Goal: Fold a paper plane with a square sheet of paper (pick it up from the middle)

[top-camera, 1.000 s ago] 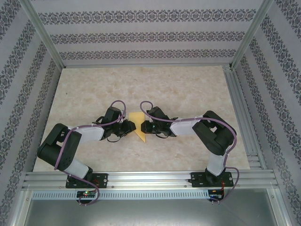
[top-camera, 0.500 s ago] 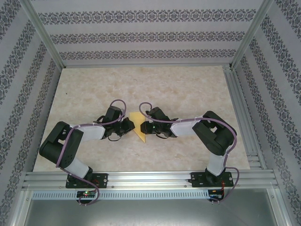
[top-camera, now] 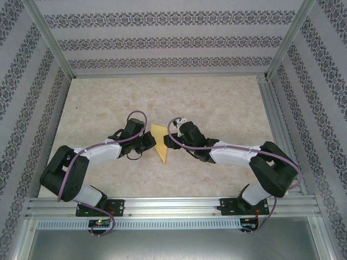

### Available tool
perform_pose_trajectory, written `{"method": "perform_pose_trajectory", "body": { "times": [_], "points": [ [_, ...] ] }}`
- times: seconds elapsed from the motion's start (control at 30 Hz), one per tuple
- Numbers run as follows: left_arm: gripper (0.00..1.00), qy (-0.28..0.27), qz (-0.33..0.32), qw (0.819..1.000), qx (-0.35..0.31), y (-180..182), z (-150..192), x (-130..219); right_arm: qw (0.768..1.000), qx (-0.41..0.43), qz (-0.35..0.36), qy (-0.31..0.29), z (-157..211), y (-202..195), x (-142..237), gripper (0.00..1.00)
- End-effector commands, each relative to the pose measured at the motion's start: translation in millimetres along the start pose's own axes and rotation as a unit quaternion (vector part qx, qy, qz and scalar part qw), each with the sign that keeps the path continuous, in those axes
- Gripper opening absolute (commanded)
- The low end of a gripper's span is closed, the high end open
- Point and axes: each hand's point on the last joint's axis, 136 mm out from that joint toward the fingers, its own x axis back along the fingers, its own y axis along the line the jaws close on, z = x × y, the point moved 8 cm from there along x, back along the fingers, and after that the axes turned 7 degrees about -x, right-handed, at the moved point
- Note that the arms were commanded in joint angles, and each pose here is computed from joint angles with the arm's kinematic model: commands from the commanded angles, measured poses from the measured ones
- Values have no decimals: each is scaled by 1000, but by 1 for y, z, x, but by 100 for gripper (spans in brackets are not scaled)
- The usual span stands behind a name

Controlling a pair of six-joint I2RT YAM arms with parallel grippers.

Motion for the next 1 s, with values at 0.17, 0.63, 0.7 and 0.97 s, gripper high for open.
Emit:
{"method": "perform_pose_trajectory", "body": {
  "times": [0.17,0.63,0.7,0.97],
  "points": [
    [0,-9,-51,998,30,-4,2,2,987,152,12,-43,28,14,2,54],
    [0,2,-42,999,34,-17,1,2,963,257,30,-76,77,39,-37,46],
    [0,3,-41,998,36,-17,2,1,963,256,31,-83,78,41,-41,45],
    [3,2,-39,998,39,-18,2,3,963,255,45,-77,80,39,-48,29]
  ]
}}
